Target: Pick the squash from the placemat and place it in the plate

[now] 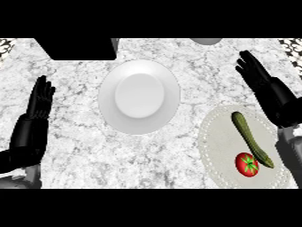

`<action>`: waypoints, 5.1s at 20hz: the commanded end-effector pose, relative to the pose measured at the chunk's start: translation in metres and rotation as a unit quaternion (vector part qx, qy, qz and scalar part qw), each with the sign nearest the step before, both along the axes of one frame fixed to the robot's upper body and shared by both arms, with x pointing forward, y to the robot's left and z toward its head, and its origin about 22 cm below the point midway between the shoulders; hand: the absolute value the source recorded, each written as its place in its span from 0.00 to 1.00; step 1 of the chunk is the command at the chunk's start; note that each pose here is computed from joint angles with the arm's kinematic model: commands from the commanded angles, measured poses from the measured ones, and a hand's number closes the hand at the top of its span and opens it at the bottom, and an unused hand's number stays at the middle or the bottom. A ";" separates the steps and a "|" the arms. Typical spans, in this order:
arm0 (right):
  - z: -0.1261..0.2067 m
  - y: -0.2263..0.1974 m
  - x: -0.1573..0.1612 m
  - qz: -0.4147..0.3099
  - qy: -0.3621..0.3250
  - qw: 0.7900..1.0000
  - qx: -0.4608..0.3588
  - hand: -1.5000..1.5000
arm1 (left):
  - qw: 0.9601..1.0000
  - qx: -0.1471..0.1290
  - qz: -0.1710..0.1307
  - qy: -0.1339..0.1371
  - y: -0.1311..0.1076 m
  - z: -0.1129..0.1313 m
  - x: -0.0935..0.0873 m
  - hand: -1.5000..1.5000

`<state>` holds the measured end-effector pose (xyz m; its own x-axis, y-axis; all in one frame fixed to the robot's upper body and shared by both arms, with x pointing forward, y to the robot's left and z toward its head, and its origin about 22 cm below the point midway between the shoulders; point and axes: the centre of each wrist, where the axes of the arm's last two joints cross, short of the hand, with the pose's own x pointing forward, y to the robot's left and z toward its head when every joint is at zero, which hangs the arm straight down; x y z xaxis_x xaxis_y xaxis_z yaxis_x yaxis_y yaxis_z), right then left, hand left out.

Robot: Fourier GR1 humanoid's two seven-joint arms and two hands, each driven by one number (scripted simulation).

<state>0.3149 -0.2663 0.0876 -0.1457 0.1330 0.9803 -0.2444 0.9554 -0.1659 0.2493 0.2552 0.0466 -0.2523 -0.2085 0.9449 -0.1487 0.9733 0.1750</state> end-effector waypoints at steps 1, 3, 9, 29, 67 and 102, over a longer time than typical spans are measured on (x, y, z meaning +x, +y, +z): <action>-0.001 0.013 -0.006 0.055 -0.013 0.998 -0.004 1.00 | 1.000 0.000 -0.010 -0.001 0.006 0.012 -0.001 0.50; -0.007 0.055 -0.014 0.189 -0.038 0.981 0.021 1.00 | 0.999 0.023 -0.025 0.005 0.008 0.022 0.020 0.50; 0.013 0.042 -0.017 0.217 -0.128 0.900 -0.355 1.00 | 0.997 0.028 -0.063 0.045 0.006 0.021 0.018 0.50; -0.026 -0.037 -0.069 0.075 -0.130 0.943 -0.297 0.00 | 0.995 0.028 -0.077 0.052 0.026 0.058 0.054 0.50; -0.063 -0.043 -0.019 0.121 0.163 0.747 -0.633 0.00 | 0.995 0.033 -0.079 0.044 0.013 0.052 0.050 0.50; 0.004 -0.134 0.082 -0.026 -0.102 0.827 -0.553 1.00 | 0.994 0.027 -0.097 0.049 0.014 0.064 0.054 0.50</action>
<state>0.3855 -0.3885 0.0641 -0.1702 0.9776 0.1241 -0.1018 0.1079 -0.9889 0.3021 0.2675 0.1082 -0.2105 -0.2166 0.9533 0.0665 0.9697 0.2350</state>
